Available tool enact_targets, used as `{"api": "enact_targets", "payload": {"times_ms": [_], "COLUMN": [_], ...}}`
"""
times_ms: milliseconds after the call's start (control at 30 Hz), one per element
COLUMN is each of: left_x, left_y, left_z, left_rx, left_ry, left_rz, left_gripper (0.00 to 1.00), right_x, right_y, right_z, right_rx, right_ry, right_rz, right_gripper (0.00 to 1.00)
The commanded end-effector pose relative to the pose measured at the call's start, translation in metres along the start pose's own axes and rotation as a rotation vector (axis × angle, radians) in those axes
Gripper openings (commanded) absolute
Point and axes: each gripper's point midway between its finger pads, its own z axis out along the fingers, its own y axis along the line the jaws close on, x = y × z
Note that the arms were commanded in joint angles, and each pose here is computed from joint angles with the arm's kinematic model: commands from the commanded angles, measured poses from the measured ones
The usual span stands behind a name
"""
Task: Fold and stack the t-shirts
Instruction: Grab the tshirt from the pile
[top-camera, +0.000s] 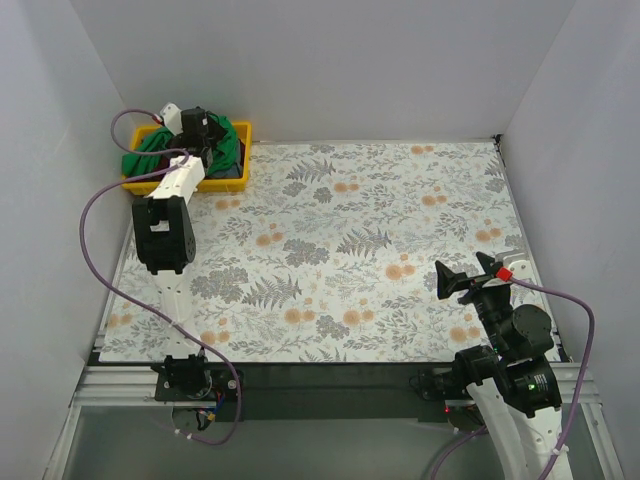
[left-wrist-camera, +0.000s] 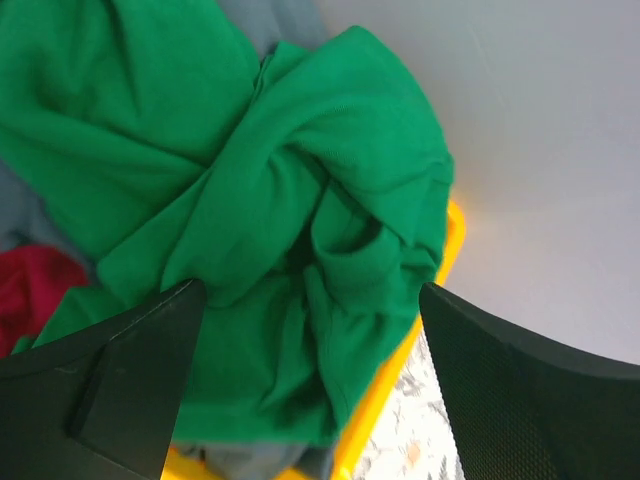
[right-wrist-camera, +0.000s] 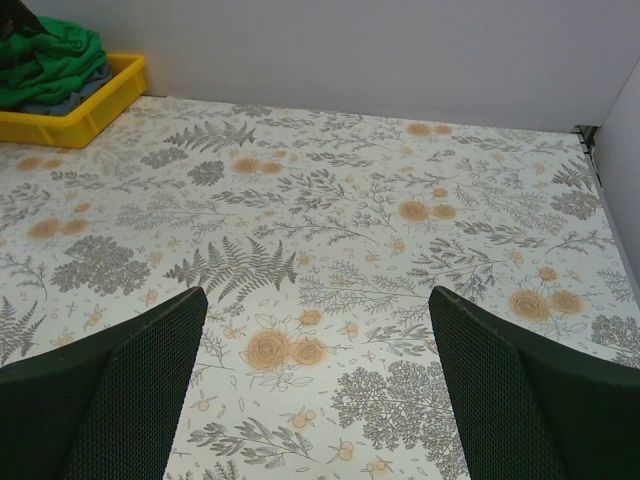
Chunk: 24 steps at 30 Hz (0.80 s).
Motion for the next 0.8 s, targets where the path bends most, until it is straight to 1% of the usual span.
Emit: {"api": "enact_targets", "payload": {"times_ms": [0, 67, 100, 167, 200, 233, 300, 333, 367, 400, 433, 467, 533, 567, 633, 667, 733, 767], "left_x": [-0.039, -0.044, -0.038, -0.034, -0.027, -0.024, -0.015, -0.014, -0.018, -0.014, -0.021, -0.037, -0.052, -0.073, -0.094, -0.116, -0.13, -0.148], "left_y": [0.0, -0.002, 0.003, 0.001, 0.003, 0.0, 0.002, -0.001, -0.007, -0.005, -0.012, -0.023, -0.032, -0.044, -0.06, -0.073, -0.094, -0.101], "left_z": [0.014, 0.02, 0.027, 0.032, 0.036, 0.038, 0.038, 0.037, 0.031, 0.029, 0.026, 0.014, 0.002, -0.015, -0.037, -0.06, -0.089, -0.112], "left_rx": [-0.014, -0.002, -0.009, 0.007, 0.012, 0.037, 0.052, 0.07, 0.1, 0.104, 0.134, 0.166, 0.187, 0.216, 0.252, 0.29, 0.347, 0.376], "left_ry": [-0.094, -0.107, -0.099, -0.096, -0.082, -0.075, -0.05, -0.051, -0.05, -0.042, -0.067, -0.094, -0.12, -0.153, -0.186, -0.223, -0.251, -0.283], "left_rz": [-0.038, -0.039, -0.018, 0.006, 0.021, 0.045, 0.06, 0.065, 0.064, 0.068, 0.061, 0.059, 0.057, 0.047, 0.037, 0.024, 0.028, 0.03], "left_gripper": [0.86, 0.85, 0.83, 0.72, 0.68, 0.5, 0.28, 0.02, 0.0, 0.0, 0.0, 0.0, 0.0, 0.0, 0.0, 0.0, 0.0, 0.0], "right_x": [-0.009, -0.009, -0.003, -0.002, -0.002, -0.001, -0.001, 0.0, -0.001, 0.0, -0.001, -0.001, -0.001, -0.001, 0.0, -0.001, -0.003, -0.003], "right_y": [0.009, 0.01, 0.009, 0.01, 0.011, 0.012, 0.012, 0.012, 0.012, 0.012, 0.012, 0.012, 0.012, 0.016, 0.017, 0.017, 0.017, 0.018], "right_z": [-0.001, -0.001, 0.002, 0.003, 0.003, 0.004, 0.004, 0.004, 0.004, 0.004, 0.004, 0.004, 0.004, 0.003, 0.003, 0.003, 0.002, 0.002], "right_rx": [-0.053, -0.056, -0.055, -0.061, -0.065, -0.068, -0.07, -0.068, -0.07, -0.068, -0.07, -0.071, -0.07, -0.097, -0.099, -0.101, -0.101, -0.104], "right_ry": [-0.037, -0.037, -0.009, -0.001, 0.004, 0.008, 0.01, 0.011, 0.01, 0.011, 0.008, 0.008, 0.008, 0.009, 0.011, 0.006, 0.0, 0.002], "right_rz": [-0.015, -0.016, -0.015, -0.017, -0.016, -0.016, -0.016, -0.016, -0.016, -0.016, -0.016, -0.018, -0.018, -0.019, -0.019, -0.019, -0.02, -0.021], "right_gripper": [0.98, 0.98, 0.98, 0.98, 0.98, 0.98, 0.98, 0.98, 0.98, 0.98, 0.98, 0.98, 0.98, 0.98, 0.98, 0.98, 0.98, 0.98]}}
